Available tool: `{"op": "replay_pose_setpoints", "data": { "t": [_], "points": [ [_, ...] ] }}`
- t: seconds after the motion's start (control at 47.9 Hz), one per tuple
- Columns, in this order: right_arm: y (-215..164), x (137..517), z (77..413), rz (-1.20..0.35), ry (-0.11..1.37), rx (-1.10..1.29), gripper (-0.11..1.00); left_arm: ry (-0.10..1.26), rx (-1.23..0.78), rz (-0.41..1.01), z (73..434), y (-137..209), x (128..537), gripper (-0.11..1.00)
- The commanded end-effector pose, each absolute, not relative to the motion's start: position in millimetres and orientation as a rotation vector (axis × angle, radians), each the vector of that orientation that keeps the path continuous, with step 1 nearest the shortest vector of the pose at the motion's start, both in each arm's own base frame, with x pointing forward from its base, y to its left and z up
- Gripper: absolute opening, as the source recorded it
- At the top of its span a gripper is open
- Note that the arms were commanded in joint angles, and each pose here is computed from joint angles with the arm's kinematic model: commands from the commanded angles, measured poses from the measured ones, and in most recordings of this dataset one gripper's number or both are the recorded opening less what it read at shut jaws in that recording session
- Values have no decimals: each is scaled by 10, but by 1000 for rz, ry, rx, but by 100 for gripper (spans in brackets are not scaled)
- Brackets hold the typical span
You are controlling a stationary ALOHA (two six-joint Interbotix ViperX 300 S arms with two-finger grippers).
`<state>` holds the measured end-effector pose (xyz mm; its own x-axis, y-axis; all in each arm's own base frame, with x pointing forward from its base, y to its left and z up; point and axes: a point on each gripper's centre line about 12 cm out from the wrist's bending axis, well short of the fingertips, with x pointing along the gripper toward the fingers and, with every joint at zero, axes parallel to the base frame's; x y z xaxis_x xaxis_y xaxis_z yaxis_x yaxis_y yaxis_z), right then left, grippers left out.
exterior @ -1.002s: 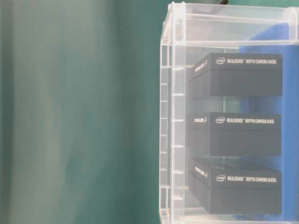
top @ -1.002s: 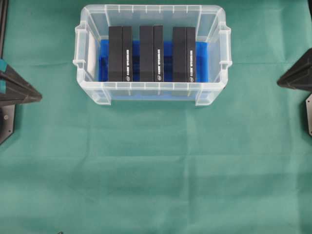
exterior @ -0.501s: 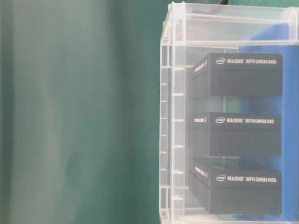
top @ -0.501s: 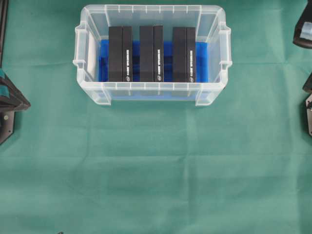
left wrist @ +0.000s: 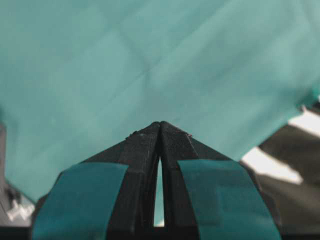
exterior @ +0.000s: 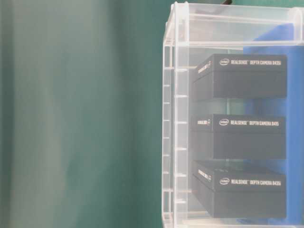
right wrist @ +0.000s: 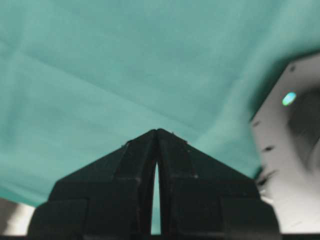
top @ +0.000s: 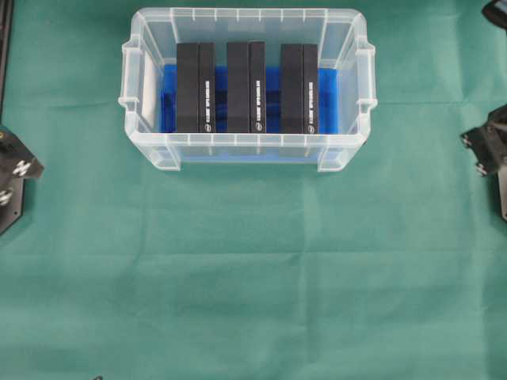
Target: Take out the box from the case.
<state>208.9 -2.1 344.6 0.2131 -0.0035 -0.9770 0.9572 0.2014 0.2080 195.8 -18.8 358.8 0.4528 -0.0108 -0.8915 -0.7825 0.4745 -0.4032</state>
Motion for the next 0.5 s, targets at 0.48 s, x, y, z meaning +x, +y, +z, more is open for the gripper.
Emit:
{"op": "replay_pose_setpoints", "data": {
  "t": [0.48],
  "points": [
    [-126,2273,3496,-1025,1062,1186,3,920,-1114,777,3686,23,1914,2]
  ]
}}
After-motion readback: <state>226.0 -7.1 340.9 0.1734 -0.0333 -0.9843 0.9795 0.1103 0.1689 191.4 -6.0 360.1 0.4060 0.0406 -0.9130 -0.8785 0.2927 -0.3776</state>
